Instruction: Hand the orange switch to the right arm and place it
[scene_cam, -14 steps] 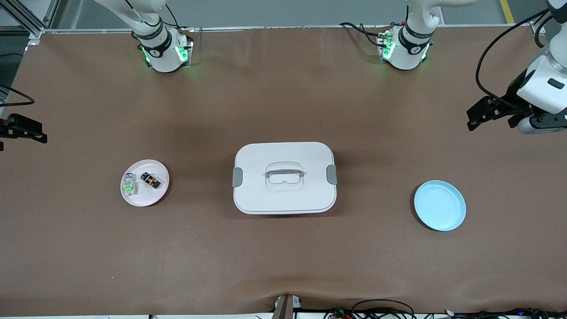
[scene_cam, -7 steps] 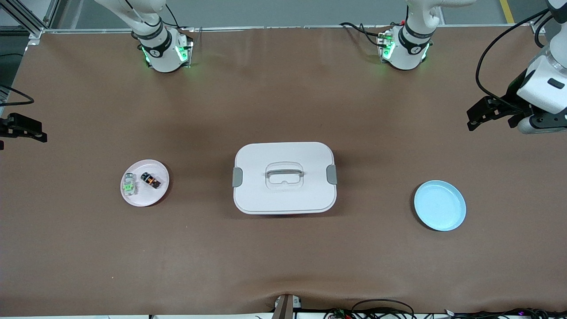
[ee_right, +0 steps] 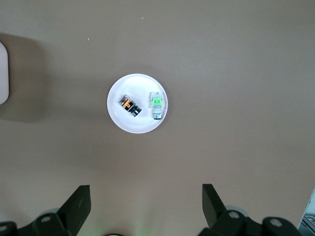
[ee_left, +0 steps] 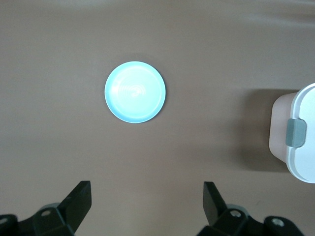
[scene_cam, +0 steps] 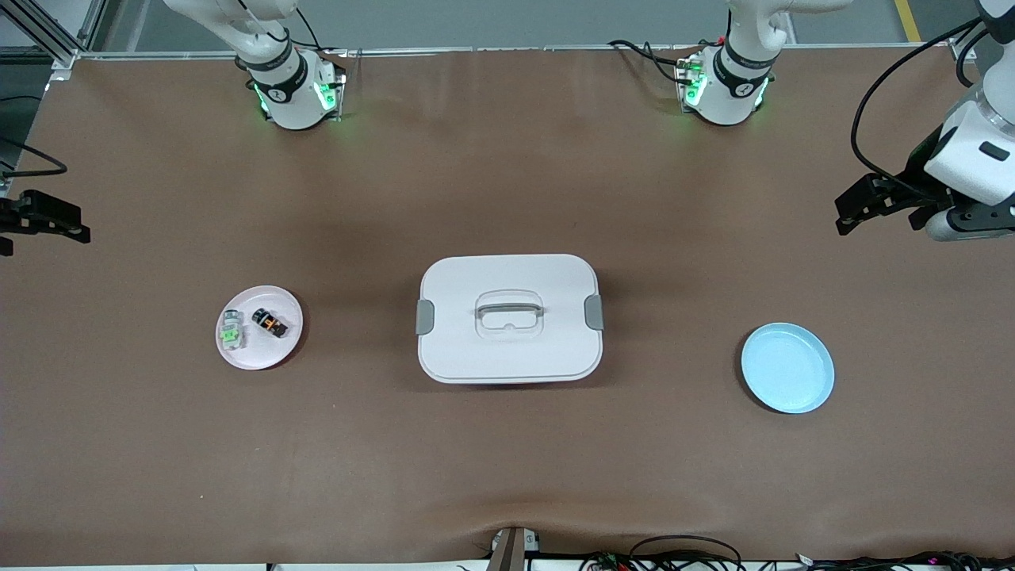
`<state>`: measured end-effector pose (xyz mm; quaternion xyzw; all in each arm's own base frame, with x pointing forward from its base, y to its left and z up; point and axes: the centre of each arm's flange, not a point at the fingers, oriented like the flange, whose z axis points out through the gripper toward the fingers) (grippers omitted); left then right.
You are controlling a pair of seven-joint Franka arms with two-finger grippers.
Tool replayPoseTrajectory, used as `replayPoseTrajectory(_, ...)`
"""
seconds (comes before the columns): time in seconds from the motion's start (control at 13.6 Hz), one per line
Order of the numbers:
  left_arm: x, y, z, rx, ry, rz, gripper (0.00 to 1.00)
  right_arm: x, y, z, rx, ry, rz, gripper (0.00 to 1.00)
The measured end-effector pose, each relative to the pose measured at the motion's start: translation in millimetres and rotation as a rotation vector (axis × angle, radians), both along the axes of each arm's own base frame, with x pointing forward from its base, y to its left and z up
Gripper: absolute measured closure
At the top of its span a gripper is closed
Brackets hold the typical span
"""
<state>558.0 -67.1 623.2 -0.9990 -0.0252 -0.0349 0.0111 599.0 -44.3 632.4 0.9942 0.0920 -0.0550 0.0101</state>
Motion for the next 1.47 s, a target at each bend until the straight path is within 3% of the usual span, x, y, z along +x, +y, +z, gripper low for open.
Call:
replayPoseTrajectory(0.73, 1.0, -0.4, 0.8, -0.001, -0.009, -0.001, 0.00, -20.1, -16.3, 9.1, 0.014, -0.010, -0.100, 0.00)
replayPoseTrajectory(1.17, 1.1, 0.4, 0.8, -0.001, -0.010, 0.001, 0.00, -36.8, -12.5, 12.9, 0.012, -0.064, -0.193, 0.00)
replayPoseTrajectory(1.47, 0.9, 1.4, 1.3, -0.001, -0.010, 0.002, 0.00, -41.2, -7.8, 14.3, 0.013, -0.074, -0.215, 0.00)
